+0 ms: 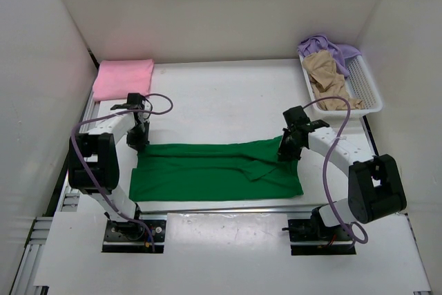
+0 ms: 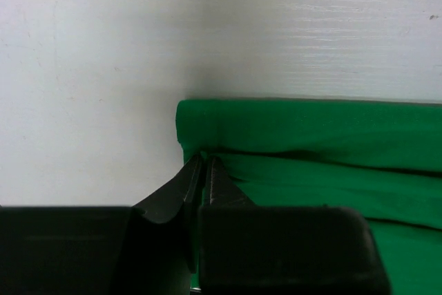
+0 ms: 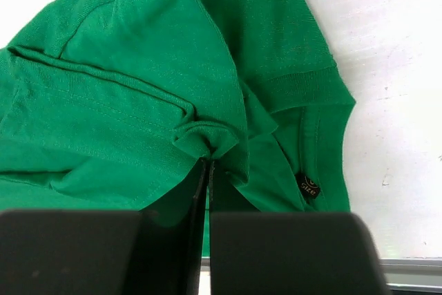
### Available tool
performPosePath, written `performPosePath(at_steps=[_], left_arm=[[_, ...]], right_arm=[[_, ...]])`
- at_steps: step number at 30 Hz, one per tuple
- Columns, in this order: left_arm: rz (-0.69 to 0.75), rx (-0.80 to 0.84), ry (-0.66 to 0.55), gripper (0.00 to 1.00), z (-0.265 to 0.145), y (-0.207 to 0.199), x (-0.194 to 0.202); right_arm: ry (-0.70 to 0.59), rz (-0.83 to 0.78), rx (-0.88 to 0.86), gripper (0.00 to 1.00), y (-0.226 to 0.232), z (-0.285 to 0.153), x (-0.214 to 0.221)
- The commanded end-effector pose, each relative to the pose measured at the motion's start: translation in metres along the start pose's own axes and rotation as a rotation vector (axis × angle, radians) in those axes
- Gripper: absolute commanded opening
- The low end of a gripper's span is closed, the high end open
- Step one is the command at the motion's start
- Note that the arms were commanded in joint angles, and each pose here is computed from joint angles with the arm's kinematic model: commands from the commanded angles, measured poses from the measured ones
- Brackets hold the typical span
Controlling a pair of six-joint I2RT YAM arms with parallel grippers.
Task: Fold and stack the t-shirts
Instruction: Fold the other side of the tshirt into a rectangle
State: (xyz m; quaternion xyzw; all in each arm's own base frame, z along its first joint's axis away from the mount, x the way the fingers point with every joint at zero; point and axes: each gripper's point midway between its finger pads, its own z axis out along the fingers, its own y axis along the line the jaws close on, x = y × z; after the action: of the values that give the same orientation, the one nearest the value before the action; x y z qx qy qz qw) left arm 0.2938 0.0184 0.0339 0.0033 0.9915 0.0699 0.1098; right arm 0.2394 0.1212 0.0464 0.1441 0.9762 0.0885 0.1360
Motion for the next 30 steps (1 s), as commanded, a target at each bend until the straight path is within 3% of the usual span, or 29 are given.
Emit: performPosePath(at_steps=[1,8,13,15,16,21,27,30], left_arm=[[-0.003,-0.022,-0.03,0.16,-0.006,0.004,-0.001],[-0.012,-0.044,-0.134,0.13,-0.033,0.01,-0.013],[0.006,-0.047,-0.142,0.13,-0.041,0.007,-0.003],[0.01,-0.048,-0.119,0.17,-0.036,0.006,0.008],[0.012,-0.048,-0.107,0.26,-0.034,0.006,0.012],[0.024,-0.067,-0.04,0.48,-0.02,0.008,0.035],[-0.058,-0.094,-0.13,0.49,-0.045,0.031,0.003],[0.011,-0.064,-0.246,0.5,-0.076,0.007,-0.038]], right_arm=[[-0.016,0.018,0.0,0.0,0.0,0.005,-0.001],[-0.03,0.039,0.049,0.0,-0.011,0.007,0.001],[-0.053,0.05,0.059,0.0,-0.013,0.003,-0.002],[-0.053,0.05,0.059,0.0,-0.013,0.003,-0.002],[-0.053,0.039,0.06,0.0,-0.014,0.003,-0.002],[0.021,0.031,0.042,0.0,-0.01,0.011,0.01],[0.014,0.031,0.036,0.0,-0.009,0.011,0.008],[0.014,0.031,0.036,0.0,-0.009,0.011,0.008]])
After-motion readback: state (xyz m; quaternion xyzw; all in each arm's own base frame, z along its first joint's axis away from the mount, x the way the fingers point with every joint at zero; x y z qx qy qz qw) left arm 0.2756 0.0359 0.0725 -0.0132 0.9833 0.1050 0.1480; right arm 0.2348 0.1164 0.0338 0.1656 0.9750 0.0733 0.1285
